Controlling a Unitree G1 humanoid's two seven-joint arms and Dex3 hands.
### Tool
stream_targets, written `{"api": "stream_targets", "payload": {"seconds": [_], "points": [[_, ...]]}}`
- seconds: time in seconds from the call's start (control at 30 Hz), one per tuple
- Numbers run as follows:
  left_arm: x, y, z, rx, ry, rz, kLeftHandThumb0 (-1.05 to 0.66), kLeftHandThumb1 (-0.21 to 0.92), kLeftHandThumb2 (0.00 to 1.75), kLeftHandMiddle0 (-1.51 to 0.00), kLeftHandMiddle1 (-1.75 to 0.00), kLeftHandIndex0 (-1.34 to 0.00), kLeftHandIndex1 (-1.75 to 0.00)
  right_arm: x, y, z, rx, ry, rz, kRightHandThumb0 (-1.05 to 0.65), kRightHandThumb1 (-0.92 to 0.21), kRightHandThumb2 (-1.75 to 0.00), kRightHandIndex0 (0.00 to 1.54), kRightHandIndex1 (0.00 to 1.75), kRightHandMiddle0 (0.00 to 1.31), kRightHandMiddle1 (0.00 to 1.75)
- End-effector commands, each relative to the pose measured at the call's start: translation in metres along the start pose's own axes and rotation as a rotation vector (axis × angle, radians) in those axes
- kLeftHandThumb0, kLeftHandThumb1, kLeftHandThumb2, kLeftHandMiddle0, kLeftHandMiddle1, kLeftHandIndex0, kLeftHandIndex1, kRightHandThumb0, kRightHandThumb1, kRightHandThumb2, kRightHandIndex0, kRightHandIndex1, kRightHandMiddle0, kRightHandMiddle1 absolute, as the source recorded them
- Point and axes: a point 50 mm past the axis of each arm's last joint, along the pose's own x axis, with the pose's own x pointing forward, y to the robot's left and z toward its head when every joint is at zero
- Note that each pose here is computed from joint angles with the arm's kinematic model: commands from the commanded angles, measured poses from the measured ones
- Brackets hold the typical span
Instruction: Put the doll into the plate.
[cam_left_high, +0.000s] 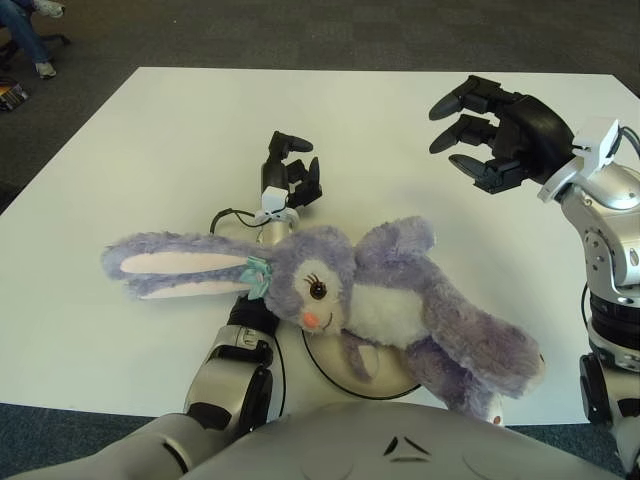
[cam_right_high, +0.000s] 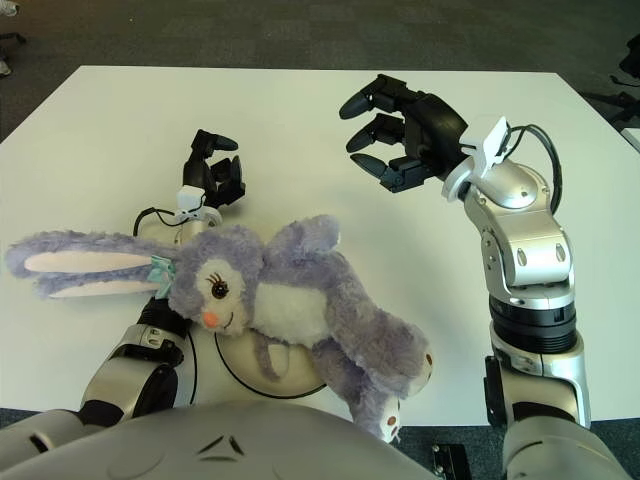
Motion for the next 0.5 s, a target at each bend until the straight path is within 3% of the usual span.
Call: {"api": "stream_targets", "payload": {"seconds": [0.0, 0.23, 0.47], "points": [[-0.012, 0.01, -0.016, 0.004, 0.063, 0.011, -0.38, 0.67, 0.86, -1.07, -1.75, -0.34, -1.75, 0.008, -0.007, -0.011, 0.027, 0.014, -0.078, -0.05, -0.4, -1.1, 0.57, 1.55, 0.52, 1.56], [-0.012, 0.015, -0.016, -0.006, 0.063, -0.004, -0.38, 0.68, 0.85, -1.06, -1.75, -0.34, -1.75, 0.016, -0.016, -0.045, 0.068, -0.001, -0.225, -0.01, -0.32, -1.29, 0.51, 1.72, 0.5, 1.71], [-0.012, 0.019, -0.017, -0.015, 0.059, -0.001, -0.38, 0.67, 0.86, -1.09, -1.75, -0.35, -1.75, 0.018, -0.01, -0.055, 0.196, -0.094, -0.278, -0.01, -0.33, -1.31, 0.5, 1.74, 0.49, 1.73]]}}
